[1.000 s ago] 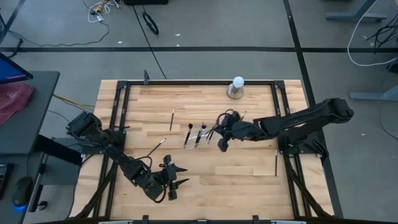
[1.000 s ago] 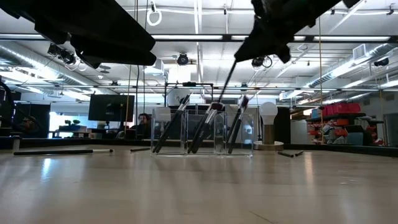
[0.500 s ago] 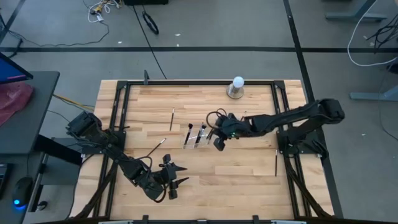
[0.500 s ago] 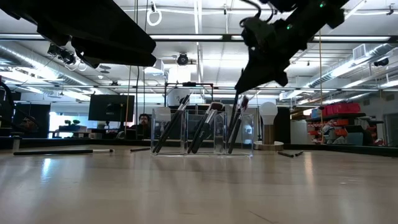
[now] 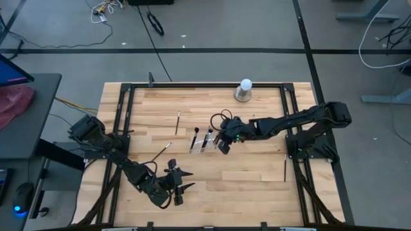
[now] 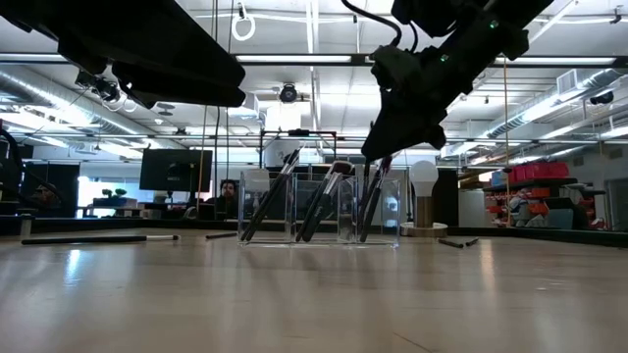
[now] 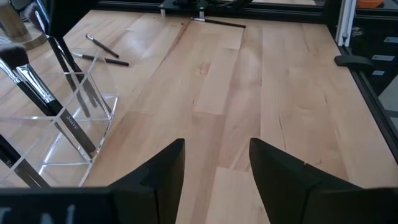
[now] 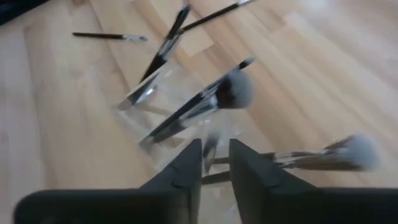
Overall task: Put items in baskets/containers
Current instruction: Put the eyeshadow brush into the transparent organizer
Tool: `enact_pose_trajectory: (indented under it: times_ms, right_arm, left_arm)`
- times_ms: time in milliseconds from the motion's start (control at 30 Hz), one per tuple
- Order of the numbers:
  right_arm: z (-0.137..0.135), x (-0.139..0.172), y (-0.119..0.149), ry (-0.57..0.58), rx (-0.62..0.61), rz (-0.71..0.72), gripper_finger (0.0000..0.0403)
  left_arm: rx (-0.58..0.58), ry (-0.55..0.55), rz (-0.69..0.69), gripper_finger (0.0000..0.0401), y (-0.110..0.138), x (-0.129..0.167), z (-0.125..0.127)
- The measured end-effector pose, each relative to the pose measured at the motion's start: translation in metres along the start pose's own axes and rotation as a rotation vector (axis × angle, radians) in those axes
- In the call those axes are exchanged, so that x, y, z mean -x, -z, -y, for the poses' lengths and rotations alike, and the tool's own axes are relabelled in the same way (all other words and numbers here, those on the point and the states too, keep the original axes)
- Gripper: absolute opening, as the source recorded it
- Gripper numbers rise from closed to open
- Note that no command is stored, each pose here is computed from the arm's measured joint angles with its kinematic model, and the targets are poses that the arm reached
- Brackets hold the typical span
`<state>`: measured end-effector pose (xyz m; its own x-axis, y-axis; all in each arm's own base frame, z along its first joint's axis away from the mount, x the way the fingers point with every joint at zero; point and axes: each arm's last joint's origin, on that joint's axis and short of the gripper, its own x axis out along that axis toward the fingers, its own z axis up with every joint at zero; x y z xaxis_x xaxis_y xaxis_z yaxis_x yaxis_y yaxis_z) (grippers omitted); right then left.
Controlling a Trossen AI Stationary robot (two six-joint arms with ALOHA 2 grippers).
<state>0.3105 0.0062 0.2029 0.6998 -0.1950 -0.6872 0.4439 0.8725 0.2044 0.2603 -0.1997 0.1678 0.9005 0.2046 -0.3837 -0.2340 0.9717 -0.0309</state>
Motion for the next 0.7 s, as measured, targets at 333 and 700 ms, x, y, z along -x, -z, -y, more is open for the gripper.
enact_pose_trajectory:
  times_ms: [333, 700]
  right_arm:
    - [0.005, 0.008, -0.007, 0.167, 0.035, 0.122, 0.0145]
    - [-0.043, 0.075, 0.011, -0.07, 0.154, 0.154, 0.0094]
  left_arm:
    - [0.003, 0.0, 0.0, 0.0186, 0.0, 0.0, 0.0]
    - [0.014, -0.005, -0.01, 0.0186, 0.003, -0.002, 0.0]
